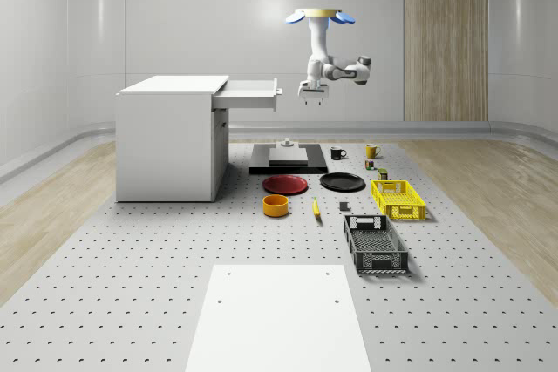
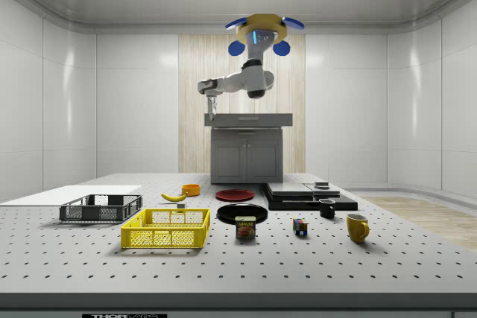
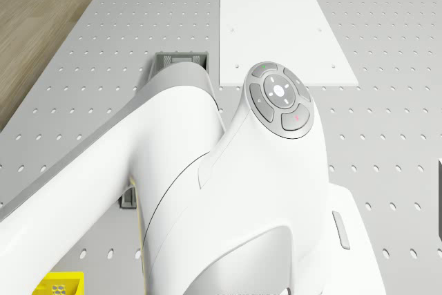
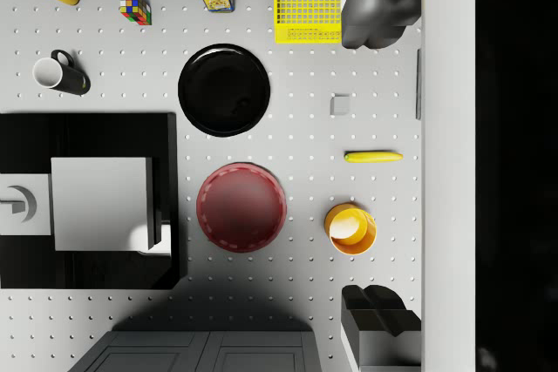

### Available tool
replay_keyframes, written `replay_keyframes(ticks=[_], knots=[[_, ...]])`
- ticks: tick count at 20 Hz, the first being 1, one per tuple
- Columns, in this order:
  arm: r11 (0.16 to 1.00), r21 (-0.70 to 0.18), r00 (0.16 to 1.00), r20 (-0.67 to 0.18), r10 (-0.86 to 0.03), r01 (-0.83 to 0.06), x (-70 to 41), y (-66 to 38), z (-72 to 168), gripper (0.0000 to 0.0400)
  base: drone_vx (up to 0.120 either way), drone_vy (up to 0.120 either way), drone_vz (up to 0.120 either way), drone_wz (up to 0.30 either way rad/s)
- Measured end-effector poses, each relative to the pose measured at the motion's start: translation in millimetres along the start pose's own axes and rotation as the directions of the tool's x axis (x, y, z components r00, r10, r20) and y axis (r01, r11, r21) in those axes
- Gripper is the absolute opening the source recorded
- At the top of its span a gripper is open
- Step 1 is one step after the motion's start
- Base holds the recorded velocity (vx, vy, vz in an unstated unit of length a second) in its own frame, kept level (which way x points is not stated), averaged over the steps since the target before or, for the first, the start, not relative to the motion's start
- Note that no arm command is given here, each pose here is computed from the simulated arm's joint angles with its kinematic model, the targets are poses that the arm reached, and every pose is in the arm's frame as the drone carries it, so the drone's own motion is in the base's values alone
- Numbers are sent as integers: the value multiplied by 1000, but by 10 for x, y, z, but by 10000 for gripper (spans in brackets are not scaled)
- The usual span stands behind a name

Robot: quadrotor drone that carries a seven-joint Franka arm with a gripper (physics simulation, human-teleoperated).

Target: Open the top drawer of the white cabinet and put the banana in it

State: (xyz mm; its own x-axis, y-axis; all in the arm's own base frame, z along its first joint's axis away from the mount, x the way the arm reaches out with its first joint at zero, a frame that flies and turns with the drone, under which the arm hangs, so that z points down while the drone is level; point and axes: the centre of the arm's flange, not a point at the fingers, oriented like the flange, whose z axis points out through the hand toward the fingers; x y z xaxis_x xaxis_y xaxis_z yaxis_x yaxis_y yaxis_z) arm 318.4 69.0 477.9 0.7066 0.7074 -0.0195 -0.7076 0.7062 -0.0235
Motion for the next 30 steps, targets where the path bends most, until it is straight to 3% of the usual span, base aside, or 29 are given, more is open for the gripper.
replay_keyframes(ticks=[5, 13, 30], knots=[[1000, 13, 1000, 12, 0, 0, 13, 13, -1, 400, 120, 104, -120, 0], [1000, 19, 1000, 18, -1, 0, 19, 19, -1, 400, 5, 0, -120, 0], [1000, 21, 1000, 20, -1, 0, 21, 21, -1, 400, 120, 0, -120, 0]])
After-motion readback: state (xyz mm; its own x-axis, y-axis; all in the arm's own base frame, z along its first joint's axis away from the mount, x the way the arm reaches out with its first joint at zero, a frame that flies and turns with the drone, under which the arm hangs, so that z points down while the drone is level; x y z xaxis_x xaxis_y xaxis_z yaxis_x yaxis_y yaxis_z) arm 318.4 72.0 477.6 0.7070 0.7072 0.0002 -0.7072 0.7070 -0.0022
